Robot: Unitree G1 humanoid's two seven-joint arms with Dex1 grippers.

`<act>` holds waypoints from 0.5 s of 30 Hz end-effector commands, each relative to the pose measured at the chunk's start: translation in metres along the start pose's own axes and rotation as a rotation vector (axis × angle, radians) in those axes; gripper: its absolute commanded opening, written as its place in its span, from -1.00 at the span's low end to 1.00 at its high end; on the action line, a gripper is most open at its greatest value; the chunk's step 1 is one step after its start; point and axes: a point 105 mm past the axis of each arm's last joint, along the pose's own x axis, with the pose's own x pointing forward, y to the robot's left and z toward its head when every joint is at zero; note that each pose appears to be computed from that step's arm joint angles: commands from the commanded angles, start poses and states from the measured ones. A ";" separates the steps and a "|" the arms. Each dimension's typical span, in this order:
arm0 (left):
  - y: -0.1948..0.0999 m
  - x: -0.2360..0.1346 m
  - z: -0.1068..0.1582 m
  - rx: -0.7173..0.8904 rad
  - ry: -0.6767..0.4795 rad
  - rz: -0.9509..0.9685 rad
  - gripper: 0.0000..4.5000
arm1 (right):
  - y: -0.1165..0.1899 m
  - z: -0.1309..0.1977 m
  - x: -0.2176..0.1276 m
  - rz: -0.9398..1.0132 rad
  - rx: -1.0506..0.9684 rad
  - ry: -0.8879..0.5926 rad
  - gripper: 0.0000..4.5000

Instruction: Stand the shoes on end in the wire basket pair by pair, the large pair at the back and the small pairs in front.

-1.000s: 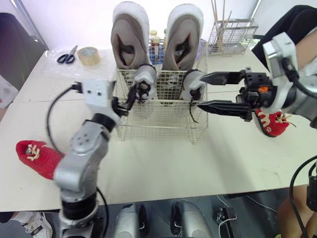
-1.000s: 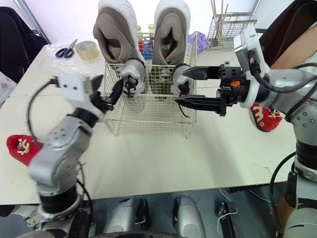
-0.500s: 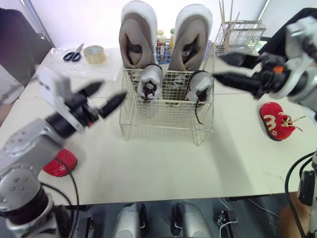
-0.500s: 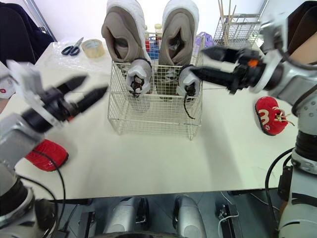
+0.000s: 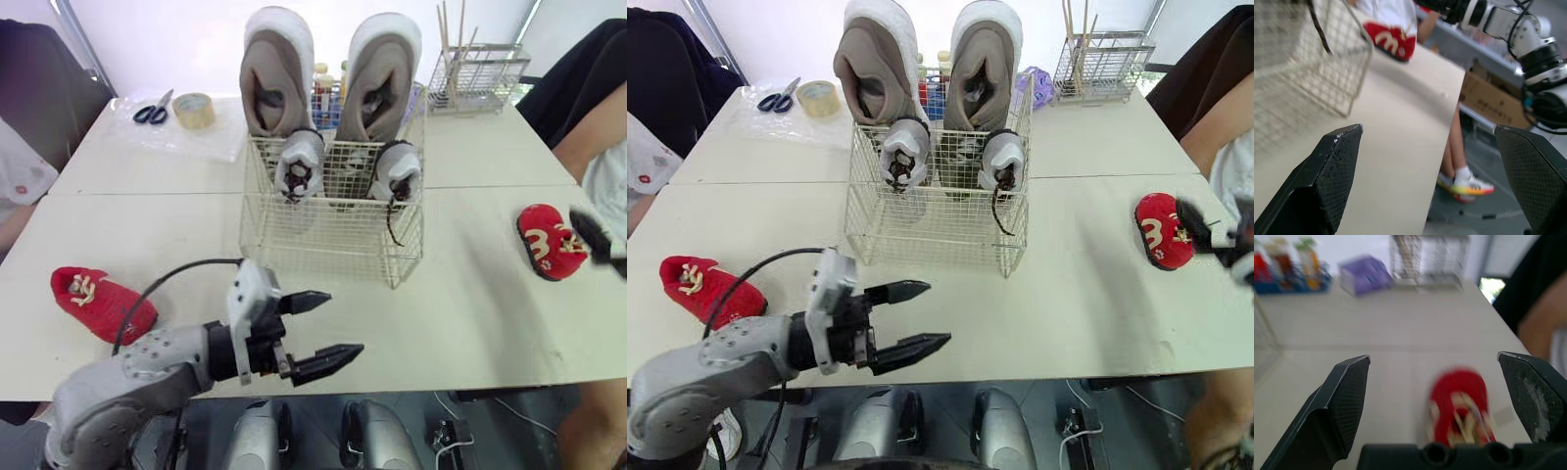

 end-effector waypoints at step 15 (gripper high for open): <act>-0.010 0.006 -0.003 0.075 -0.016 -0.011 0.98 | 0.011 -0.081 0.006 -0.112 0.059 0.072 1.00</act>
